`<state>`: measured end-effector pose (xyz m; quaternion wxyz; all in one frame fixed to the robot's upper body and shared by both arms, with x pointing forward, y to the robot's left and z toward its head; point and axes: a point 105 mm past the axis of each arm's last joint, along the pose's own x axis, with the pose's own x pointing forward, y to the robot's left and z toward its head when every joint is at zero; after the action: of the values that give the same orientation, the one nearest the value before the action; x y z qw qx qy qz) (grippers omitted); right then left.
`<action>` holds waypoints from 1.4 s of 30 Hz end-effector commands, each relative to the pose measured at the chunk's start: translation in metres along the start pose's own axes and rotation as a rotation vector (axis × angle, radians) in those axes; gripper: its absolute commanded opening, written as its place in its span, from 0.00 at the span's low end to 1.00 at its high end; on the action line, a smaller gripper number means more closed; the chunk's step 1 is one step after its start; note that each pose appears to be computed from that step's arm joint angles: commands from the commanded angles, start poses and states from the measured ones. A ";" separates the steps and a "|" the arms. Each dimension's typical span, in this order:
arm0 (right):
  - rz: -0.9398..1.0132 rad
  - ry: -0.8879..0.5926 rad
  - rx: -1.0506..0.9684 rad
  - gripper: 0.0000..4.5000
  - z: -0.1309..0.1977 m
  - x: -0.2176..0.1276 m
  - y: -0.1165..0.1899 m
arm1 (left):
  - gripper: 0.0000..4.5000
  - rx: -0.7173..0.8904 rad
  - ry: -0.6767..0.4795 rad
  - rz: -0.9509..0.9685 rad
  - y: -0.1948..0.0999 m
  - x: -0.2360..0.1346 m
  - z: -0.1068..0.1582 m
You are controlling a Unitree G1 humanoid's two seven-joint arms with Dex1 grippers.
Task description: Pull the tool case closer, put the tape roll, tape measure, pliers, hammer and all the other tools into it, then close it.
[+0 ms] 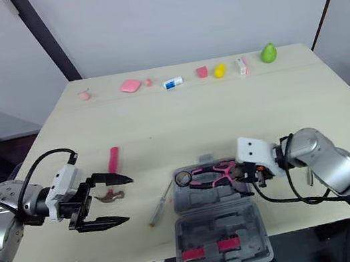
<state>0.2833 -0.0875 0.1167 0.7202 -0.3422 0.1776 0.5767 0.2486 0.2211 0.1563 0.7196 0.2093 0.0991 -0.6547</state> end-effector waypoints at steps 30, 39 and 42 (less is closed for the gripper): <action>0.030 0.140 -0.174 0.47 0.007 0.046 0.007 | 1.00 0.029 -0.042 -0.087 -0.007 0.007 0.012; 0.008 0.028 -0.114 0.74 0.016 0.040 0.005 | 1.00 0.016 -0.048 -0.088 -0.005 0.008 0.011; -0.001 -0.066 -0.053 0.74 0.021 0.037 0.005 | 1.00 0.016 -0.048 -0.089 -0.005 0.009 0.010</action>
<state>0.2859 -0.0506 0.0892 0.7009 -0.3656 0.1779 0.5861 0.2486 0.2107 0.1560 0.7128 0.1862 0.0909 -0.6700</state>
